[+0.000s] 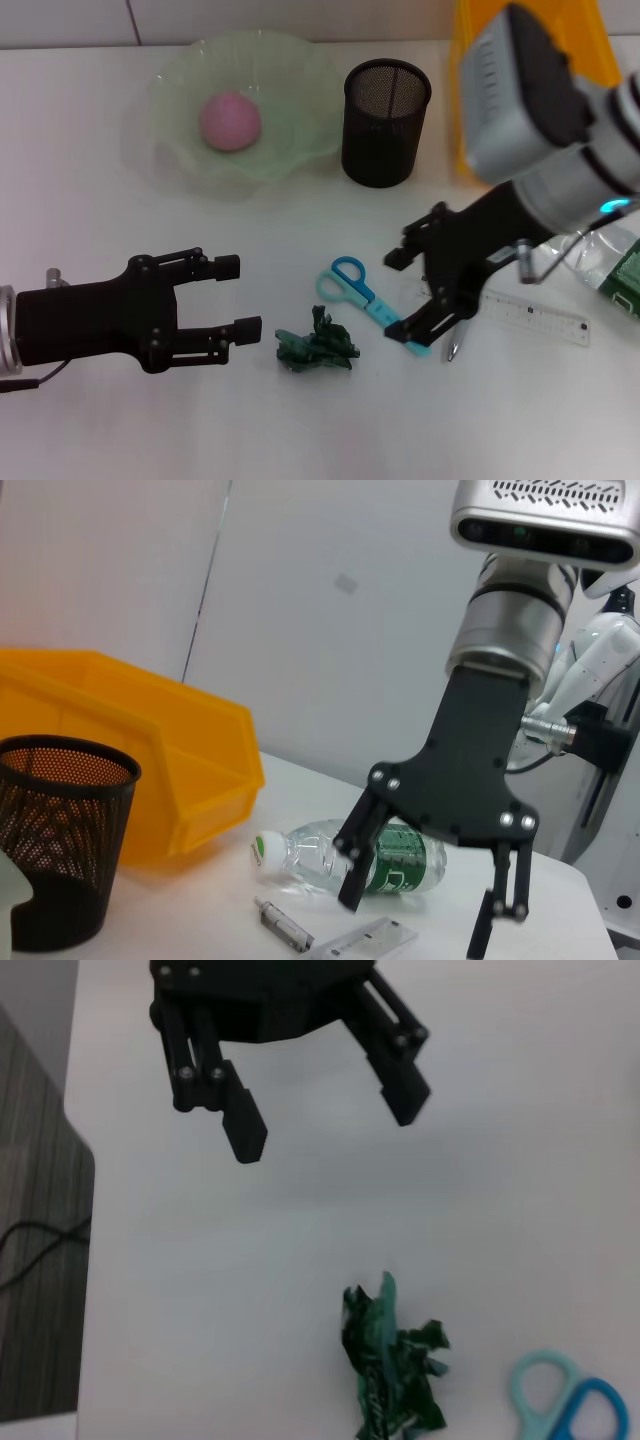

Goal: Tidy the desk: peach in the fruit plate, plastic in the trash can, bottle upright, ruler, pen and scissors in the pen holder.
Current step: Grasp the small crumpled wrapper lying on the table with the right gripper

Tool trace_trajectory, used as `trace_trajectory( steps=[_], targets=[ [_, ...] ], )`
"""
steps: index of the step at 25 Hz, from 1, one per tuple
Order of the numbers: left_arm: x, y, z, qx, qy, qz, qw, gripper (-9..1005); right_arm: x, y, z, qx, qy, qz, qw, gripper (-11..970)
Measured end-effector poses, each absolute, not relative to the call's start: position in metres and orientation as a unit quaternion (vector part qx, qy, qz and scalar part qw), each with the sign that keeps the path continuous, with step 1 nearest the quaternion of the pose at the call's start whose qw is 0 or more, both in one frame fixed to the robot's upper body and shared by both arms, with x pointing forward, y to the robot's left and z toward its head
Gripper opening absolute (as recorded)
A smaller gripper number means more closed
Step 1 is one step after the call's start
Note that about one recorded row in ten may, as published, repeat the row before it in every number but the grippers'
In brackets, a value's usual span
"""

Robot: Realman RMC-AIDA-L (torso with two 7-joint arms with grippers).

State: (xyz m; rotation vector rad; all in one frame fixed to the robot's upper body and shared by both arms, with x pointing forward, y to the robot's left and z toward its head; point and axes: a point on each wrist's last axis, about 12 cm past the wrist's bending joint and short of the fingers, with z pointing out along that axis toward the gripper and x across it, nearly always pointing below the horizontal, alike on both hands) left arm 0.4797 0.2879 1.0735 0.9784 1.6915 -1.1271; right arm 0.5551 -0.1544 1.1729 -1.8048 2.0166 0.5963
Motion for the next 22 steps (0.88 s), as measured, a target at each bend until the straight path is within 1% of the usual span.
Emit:
trace_trajectory(
  steps=[1, 2, 8, 14, 22],
  targets=[
    [0.480, 0.288, 1.074, 0.392, 0.677, -0.451, 0.429, 815, 0.556, -0.141, 1.169, -0.659, 0.702, 0.207, 0.175, 706],
    [0.480, 0.288, 1.074, 0.392, 0.678, -0.451, 0.428, 815, 0.556, -0.141, 1.169, -0.659, 0.702, 0.207, 0.175, 705],
    [0.481, 0.289, 1.075, 0.391, 0.678, -0.449, 0.431, 814, 0.555, -0.108, 1.160, -0.705, 0.667, 0.187, 0.150, 700],
    [0.482, 0.290, 1.076, 0.391, 0.677, -0.447, 0.434, 814, 0.554, -0.092, 1.150, -0.719, 0.655, 0.185, 0.142, 695],
    [0.484, 0.289, 1.075, 0.390, 0.679, -0.443, 0.436, 814, 0.554, -0.083, 1.134, -0.716, 0.658, 0.183, 0.146, 689]
  ],
)
